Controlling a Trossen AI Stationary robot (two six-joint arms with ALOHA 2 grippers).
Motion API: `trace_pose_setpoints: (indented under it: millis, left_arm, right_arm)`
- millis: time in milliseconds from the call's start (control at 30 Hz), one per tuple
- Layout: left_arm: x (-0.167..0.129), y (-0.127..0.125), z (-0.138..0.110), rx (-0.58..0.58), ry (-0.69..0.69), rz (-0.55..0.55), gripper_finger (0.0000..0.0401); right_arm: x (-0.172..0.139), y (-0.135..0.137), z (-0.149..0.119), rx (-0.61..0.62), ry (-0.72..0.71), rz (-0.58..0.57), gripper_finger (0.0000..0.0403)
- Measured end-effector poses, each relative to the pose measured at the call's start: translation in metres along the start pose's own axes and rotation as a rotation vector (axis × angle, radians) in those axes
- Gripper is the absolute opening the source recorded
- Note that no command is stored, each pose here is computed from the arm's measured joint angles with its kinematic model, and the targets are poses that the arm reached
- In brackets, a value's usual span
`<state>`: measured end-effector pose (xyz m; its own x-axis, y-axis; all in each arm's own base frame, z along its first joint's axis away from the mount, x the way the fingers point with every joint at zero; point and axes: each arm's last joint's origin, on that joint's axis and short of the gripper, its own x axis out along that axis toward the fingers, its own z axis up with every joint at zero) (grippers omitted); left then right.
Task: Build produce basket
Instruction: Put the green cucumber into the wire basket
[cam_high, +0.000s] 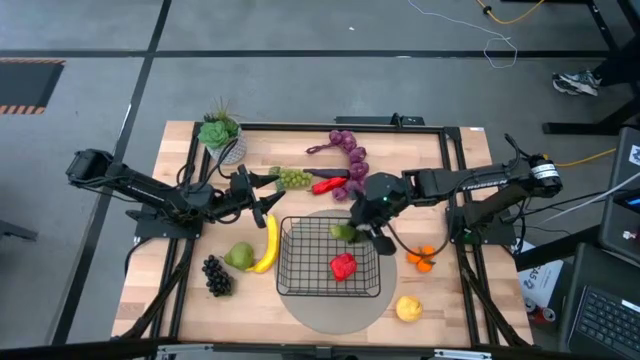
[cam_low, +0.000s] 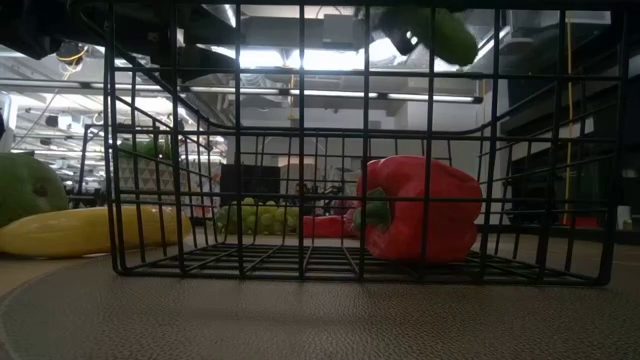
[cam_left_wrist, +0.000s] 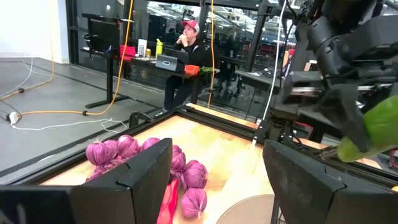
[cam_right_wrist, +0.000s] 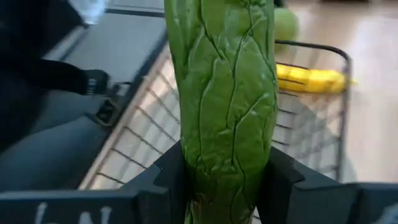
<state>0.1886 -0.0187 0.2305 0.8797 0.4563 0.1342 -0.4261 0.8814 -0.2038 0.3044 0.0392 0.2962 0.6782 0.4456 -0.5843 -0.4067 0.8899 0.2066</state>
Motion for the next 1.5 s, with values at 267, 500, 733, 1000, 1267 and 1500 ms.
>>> trace_pose_setpoints:
  millis: [267,500,733,1000,1267,1500]
  left_arm:
    - [0.0,0.0,0.0,0.0,0.0,0.0,0.0247]
    - [0.0,0.0,0.0,0.0,0.0,0.0,0.0247]
    - [0.0,0.0,0.0,0.0,0.0,0.0,0.0247]
    - [0.0,0.0,0.0,0.0,0.0,0.0,0.0247]
    - [0.0,0.0,0.0,0.0,0.0,0.0,0.0247]
    - [0.0,0.0,0.0,0.0,0.0,0.0,0.0247]
  right_arm:
    - [0.0,-0.001,0.0,-0.014,-0.004,-0.029,0.0133]
    - [0.0,-0.001,0.002,0.007,-0.014,-0.03,0.0133]
    - [0.0,-0.001,0.005,0.017,-0.052,-0.032,0.0133]
    - [0.003,0.009,0.005,0.023,-0.045,0.027,0.0136]
    - [0.005,0.016,0.011,-0.034,-0.098,0.022,0.019]
    - [0.005,0.013,0.012,-0.034,-0.109,-0.066,0.0218]
